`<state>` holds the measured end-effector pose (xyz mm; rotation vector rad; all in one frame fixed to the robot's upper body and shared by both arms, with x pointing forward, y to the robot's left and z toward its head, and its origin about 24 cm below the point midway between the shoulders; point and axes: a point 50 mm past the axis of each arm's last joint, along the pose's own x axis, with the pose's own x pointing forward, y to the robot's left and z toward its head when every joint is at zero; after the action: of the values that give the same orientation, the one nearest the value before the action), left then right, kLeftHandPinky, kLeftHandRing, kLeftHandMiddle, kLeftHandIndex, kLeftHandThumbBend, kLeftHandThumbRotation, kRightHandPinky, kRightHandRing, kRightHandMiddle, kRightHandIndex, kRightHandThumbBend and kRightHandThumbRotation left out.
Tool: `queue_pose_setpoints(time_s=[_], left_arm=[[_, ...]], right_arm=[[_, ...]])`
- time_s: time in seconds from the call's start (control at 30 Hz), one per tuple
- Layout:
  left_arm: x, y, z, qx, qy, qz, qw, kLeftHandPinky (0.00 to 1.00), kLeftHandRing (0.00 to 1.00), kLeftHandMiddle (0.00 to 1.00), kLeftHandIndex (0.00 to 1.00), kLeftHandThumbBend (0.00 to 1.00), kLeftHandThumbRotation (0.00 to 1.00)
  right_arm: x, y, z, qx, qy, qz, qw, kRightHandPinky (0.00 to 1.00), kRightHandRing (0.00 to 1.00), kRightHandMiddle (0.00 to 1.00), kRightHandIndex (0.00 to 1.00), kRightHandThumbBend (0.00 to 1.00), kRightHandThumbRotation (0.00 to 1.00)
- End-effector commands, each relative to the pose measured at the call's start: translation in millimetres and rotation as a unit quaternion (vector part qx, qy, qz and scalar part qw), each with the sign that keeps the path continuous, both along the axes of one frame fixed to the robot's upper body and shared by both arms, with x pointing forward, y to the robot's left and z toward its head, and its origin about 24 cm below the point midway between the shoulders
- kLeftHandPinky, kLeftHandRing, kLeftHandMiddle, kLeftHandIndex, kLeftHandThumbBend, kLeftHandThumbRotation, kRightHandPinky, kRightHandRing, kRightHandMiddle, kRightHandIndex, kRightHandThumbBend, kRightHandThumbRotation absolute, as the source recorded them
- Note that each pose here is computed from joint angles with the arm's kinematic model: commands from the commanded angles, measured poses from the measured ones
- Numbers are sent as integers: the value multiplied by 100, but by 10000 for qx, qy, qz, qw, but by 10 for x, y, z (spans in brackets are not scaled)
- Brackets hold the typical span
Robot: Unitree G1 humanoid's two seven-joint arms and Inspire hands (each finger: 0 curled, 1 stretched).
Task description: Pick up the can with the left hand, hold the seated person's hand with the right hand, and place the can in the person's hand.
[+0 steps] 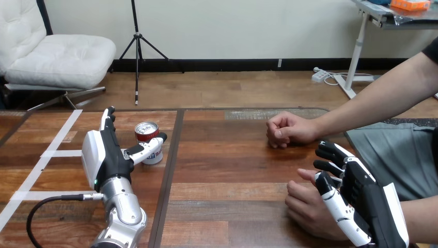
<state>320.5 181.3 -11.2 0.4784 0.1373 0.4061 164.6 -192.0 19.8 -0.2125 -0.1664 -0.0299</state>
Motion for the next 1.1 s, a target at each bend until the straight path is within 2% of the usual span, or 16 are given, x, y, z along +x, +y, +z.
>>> queue_pose_setpoints(time_s=[0.0, 0.13, 0.43, 0.67, 1.07], left_arm=[[108, -20, 124, 70, -137, -145, 9998, 78, 87, 90, 91, 85, 20], [113, -15, 126, -70, -139, -142, 9998, 78, 87, 90, 90, 85, 18], [140, -31, 153, -38, -146, -181, 9997, 74, 83, 86, 85, 83, 14], [154, -41, 172, -147, -198, -273, 9993, 73, 81, 85, 84, 81, 10], [175, -54, 191, -254, -191, -355, 9989, 72, 80, 84, 83, 79, 9]], right_arm=[[104, 44, 160, -46, -475, 129, 9988, 71, 80, 84, 83, 54, 64], [98, 45, 159, 3, -467, 131, 9988, 72, 81, 84, 83, 53, 64], [85, 28, 158, -94, -451, 59, 9989, 72, 81, 84, 83, 55, 64], [79, 25, 156, 8, -456, 69, 9989, 72, 80, 84, 83, 55, 64], [61, 31, 159, -11, -433, 57, 9990, 71, 80, 84, 83, 54, 63]])
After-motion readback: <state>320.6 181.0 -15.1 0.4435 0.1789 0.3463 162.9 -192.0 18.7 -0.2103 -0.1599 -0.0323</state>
